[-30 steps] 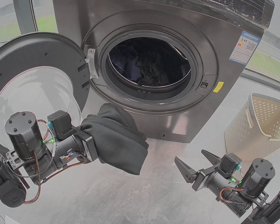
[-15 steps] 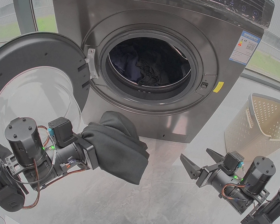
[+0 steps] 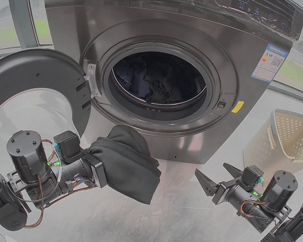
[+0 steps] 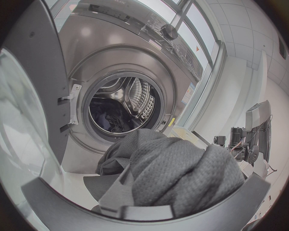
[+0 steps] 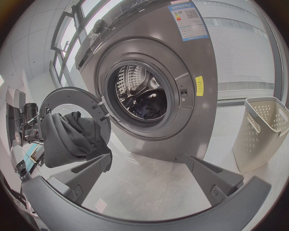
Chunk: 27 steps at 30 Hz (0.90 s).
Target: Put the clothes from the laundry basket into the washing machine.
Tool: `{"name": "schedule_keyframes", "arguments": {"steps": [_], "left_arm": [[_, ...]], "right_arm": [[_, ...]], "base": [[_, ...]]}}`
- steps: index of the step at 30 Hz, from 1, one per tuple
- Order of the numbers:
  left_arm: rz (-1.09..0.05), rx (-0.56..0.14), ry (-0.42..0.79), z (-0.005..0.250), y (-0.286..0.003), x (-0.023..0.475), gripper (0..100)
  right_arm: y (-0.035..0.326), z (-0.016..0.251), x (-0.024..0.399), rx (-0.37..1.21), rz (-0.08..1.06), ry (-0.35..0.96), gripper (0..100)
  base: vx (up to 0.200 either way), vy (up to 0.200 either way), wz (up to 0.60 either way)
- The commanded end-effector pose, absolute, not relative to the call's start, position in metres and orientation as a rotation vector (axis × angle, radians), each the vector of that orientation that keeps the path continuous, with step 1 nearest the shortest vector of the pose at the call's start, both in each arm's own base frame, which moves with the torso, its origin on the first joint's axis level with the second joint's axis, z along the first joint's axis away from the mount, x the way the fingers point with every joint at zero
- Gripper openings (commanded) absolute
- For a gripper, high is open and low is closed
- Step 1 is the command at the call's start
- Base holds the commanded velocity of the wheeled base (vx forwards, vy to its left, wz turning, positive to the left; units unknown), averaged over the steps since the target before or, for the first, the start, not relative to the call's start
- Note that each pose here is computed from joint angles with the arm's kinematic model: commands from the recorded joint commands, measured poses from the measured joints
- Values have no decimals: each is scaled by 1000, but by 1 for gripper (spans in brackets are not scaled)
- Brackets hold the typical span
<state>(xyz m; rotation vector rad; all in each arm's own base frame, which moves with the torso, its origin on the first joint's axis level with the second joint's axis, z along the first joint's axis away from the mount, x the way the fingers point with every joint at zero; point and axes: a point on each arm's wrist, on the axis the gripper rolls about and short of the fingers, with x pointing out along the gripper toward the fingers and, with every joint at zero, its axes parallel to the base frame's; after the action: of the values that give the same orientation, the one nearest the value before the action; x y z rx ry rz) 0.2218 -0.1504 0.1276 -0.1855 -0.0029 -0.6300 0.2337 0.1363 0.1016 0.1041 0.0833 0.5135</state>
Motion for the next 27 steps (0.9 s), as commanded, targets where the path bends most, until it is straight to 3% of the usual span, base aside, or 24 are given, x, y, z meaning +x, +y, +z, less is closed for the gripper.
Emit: {"name": "schedule_keyframes", "arguments": {"steps": [1,16,27], "left_arm": [[-632,-185,1,126,-151,222,0],[-649,-181,16,123,-156,219,0],[-698,-183,10,123,-173,216,0]], "right_arm": [[137,100,233,102,517,91,100],[136,91,226,87,523,138,100],[151,87,205,74,606,172,100]], "base": [[200,0,0],[200,0,0],[0,0,0]]}}
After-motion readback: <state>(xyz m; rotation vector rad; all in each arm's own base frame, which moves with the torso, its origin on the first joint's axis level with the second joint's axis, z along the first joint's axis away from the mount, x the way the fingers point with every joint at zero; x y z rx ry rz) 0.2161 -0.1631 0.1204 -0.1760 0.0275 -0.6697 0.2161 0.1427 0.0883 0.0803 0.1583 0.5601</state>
